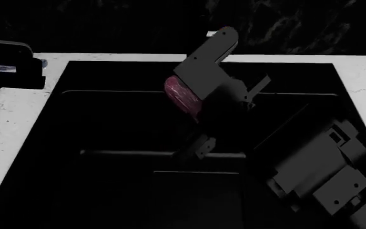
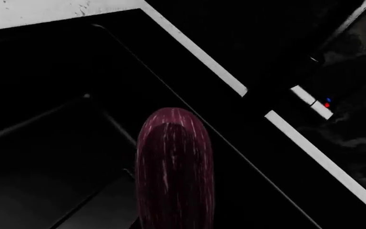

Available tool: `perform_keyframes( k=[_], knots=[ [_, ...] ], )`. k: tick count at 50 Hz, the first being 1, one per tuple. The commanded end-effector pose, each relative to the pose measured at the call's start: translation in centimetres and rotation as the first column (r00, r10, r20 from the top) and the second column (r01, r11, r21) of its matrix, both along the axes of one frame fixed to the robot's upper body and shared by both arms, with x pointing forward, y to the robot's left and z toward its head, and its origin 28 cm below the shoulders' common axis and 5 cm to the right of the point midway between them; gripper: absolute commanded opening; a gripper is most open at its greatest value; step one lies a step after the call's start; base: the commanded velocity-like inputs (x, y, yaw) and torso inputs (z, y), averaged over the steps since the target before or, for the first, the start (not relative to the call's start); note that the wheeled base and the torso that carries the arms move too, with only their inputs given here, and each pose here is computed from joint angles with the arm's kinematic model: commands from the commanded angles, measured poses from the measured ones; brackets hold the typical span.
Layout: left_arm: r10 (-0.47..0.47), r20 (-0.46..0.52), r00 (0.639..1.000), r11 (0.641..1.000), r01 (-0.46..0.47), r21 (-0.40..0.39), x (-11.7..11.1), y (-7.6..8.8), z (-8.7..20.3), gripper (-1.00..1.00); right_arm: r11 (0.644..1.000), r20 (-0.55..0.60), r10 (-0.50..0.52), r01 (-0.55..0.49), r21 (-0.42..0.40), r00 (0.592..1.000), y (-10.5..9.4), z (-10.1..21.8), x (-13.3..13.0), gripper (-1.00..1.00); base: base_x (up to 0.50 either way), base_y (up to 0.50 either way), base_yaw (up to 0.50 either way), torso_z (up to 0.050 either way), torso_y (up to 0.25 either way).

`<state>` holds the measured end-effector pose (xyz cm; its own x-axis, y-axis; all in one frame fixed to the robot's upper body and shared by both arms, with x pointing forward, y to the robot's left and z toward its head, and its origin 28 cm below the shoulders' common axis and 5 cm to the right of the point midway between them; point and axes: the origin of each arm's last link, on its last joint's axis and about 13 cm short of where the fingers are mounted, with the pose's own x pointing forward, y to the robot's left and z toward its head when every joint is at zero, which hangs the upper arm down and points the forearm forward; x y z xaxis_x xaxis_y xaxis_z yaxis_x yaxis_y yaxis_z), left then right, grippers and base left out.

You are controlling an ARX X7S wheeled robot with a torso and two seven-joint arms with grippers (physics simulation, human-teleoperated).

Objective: Pick the eggplant from the sink and place it on the plate located on the counter

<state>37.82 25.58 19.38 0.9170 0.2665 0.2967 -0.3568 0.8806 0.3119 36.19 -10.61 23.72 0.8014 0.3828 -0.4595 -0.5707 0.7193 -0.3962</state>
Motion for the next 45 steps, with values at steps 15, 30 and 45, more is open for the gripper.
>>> perform_keyframes(
  k=[15,30,45],
  knots=[
    [0.005,0.005,1.000,1.000,-0.005,-0.026,0.02,0.69,-0.03,1.00,1.000,0.081,-0.007,0.008,-0.009,0.997,0.05,1.04,0.06,-1.00,0.05,0.50,0.00,0.000,0.000],
    [0.001,0.004,1.000,1.000,-0.001,-0.025,0.02,0.61,-0.07,1.00,1.000,0.079,-0.015,0.016,-0.008,0.997,-0.03,0.96,-0.05,-1.00,0.05,0.50,0.00,0.000,0.000],
    [0.000,0.006,1.000,1.000,0.000,-0.026,-0.11,0.59,0.00,1.00,1.000,0.086,-0.018,0.019,-0.016,0.996,0.04,0.98,-0.33,-1.00,0.05,0.50,0.00,0.000,0.000]
  ],
)
